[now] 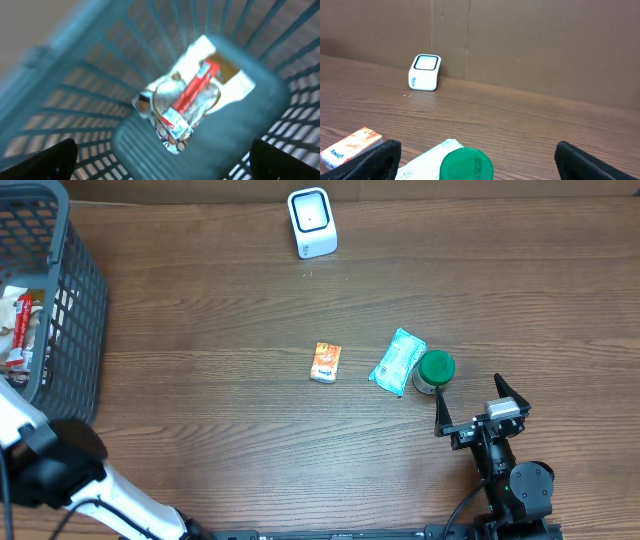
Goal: Scan the item barcode
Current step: 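Lower the left gripper into the basket and grasp the snack bag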
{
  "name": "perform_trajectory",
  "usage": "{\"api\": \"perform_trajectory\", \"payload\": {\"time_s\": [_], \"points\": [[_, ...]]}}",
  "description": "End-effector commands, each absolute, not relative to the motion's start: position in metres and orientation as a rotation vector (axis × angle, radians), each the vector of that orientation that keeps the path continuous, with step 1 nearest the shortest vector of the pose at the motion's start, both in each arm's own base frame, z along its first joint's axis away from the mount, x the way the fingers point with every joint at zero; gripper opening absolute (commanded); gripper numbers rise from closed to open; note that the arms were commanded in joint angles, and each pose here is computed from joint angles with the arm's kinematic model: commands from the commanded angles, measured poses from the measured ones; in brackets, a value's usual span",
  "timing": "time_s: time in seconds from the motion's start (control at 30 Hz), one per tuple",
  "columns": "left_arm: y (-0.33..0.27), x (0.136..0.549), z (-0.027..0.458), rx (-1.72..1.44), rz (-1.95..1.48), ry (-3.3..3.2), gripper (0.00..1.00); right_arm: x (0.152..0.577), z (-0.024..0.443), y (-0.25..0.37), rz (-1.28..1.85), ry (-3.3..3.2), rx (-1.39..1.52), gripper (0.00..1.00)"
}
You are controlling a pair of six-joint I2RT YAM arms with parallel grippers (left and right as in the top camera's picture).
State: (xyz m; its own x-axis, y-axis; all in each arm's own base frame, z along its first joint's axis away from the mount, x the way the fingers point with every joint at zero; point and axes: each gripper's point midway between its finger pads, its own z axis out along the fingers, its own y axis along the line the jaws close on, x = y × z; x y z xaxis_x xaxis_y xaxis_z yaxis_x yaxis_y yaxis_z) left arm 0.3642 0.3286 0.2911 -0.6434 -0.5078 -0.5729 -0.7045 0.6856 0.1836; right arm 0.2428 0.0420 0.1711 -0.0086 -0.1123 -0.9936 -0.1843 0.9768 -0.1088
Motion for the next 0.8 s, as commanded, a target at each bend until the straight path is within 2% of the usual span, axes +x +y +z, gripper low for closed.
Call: {"api": "perform_trajectory", "payload": {"time_s": [0.0,0.17,0.43,0.63,0.77], "points": [[0.33,0.379,0.248,-0.822,0.431,2.551,1.0,0.243,0.17,0.041,0.053,1.579,-0.229,1.0],[0.329,0.402,0.193,-0.674,0.312,2.676,1.0,0.243,0.17,0.041,0.053,1.579,-0.229,1.0],[0.335,0.409,0.104,-0.58,0.245,2.868,1.0,0.243,0.17,0.041,0.053,1.579,-0.229,1.0],[0.34,0.412,0.064,-0.504,0.227,2.935,1.0,0.243,0.17,0.041,0.053,1.579,-0.229,1.0],[0.347,0.414,0.056,-0.472,0.257,2.936,1.0,0.243,0.17,0.041,0.053,1.579,-0.229,1.0]]}}
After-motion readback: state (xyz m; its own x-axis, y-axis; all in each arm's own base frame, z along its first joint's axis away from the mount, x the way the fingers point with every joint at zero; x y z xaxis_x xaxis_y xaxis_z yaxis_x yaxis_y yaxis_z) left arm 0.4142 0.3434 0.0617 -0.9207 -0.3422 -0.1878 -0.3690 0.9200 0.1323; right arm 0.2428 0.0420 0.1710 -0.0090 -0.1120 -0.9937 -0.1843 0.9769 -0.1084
